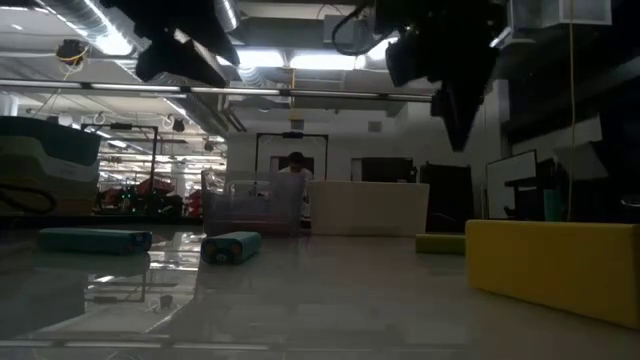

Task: Sort blocks
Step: Put the green block into the white bin

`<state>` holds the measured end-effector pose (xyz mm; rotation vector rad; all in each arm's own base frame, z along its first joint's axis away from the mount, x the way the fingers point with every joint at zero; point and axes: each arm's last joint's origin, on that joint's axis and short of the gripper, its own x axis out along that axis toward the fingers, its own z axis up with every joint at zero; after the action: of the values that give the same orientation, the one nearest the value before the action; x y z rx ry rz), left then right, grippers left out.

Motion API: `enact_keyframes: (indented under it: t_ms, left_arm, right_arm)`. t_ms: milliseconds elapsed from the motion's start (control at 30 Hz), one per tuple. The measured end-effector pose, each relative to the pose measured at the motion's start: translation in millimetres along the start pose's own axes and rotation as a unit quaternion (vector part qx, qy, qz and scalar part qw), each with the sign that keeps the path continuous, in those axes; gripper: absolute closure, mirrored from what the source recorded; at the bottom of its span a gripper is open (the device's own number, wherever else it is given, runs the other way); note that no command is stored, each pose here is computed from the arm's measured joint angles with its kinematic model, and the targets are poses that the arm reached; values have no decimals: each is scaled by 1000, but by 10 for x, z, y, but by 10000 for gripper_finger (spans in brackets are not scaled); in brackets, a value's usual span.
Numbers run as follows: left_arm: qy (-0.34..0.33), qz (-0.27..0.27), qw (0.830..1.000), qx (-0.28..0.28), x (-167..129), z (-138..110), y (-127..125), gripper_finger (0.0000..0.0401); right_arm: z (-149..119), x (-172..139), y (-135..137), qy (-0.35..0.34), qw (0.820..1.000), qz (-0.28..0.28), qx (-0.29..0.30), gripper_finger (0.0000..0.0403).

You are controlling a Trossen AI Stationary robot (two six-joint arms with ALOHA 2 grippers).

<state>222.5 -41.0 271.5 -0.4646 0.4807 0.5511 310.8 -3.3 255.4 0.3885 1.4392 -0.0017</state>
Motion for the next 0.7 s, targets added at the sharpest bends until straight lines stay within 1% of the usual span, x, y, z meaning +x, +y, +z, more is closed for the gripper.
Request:
enact_keyframes:
  t_ms: [133, 233, 300, 467, 667, 700]
  left_arm:
    - [7, 3, 1000, 26, 47, 54, 60, 207]
    - [11, 2, 999, 44, 63, 68, 77, 207]
    - [17, -4, 998, 55, 68, 70, 80, 207]
    - [30, -20, 997, 75, 69, 64, 74, 207]
    - [37, -27, 996, 79, 68, 58, 71, 207]
    - [37, -27, 996, 79, 68, 58, 71, 207]
  right_arm:
    - [-47, 335, 267, -45, 999, 9, 20, 139]
    - [-106, 516, 418, -83, 996, -8, 37, 139]
    - [-162, 606, 477, -96, 994, -23, 49, 139]
    - [-307, 791, 522, -97, 992, -46, 71, 139]
    - [-419, 1008, 502, -109, 991, -35, 74, 139]
    - [-431, 1035, 483, -115, 989, -40, 80, 139]
